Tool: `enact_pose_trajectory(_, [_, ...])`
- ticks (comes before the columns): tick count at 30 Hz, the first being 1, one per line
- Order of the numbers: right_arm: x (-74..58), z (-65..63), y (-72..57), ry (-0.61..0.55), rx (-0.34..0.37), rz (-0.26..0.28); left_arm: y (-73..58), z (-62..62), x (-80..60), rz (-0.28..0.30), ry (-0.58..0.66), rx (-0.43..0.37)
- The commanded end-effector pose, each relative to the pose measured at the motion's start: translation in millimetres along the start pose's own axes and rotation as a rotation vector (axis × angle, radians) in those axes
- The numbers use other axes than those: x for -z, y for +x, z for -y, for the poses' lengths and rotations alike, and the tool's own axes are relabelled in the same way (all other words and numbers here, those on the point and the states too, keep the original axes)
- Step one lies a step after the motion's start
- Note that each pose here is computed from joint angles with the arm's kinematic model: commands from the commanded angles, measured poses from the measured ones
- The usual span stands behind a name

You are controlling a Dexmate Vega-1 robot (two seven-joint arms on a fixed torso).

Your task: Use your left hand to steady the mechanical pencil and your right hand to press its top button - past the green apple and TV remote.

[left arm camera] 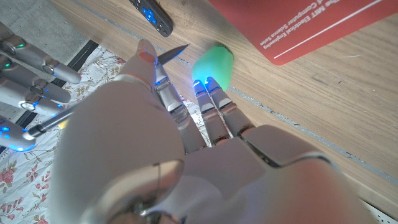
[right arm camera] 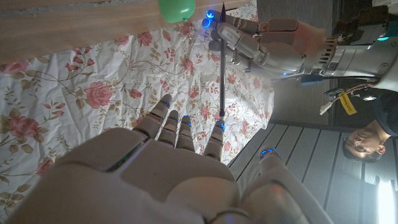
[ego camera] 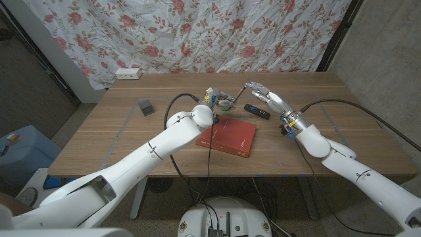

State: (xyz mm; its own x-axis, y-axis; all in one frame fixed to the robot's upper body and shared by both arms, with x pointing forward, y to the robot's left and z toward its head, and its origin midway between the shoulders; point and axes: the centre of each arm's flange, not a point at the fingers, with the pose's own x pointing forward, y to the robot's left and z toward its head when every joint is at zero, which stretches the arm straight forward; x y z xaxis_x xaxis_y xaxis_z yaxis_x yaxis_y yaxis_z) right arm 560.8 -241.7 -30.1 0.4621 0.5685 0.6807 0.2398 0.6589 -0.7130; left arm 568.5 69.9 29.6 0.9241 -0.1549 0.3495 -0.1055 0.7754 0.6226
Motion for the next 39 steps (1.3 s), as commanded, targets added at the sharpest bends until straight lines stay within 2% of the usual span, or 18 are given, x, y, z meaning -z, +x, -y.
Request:
enact_pose_trajectory(1, [-0.2,-5.4,1.2,0.004,-0.01,-0.001,0.5,-0.9,1.6,-0.008,-0.002,-0.002])
enact_pose_trajectory(27, [-3.9,-7.5,-6.6,-0.115,-0.014,-0.026,-0.2,-0.7,-1.8,0.004,0.004,0.007])
enact_pose_trajectory(39, [-8.7,-9.8,-5.4,-0.162,-0.024,-0.026,1.1,-2.6,-4.0,0.014,0.007,0.006])
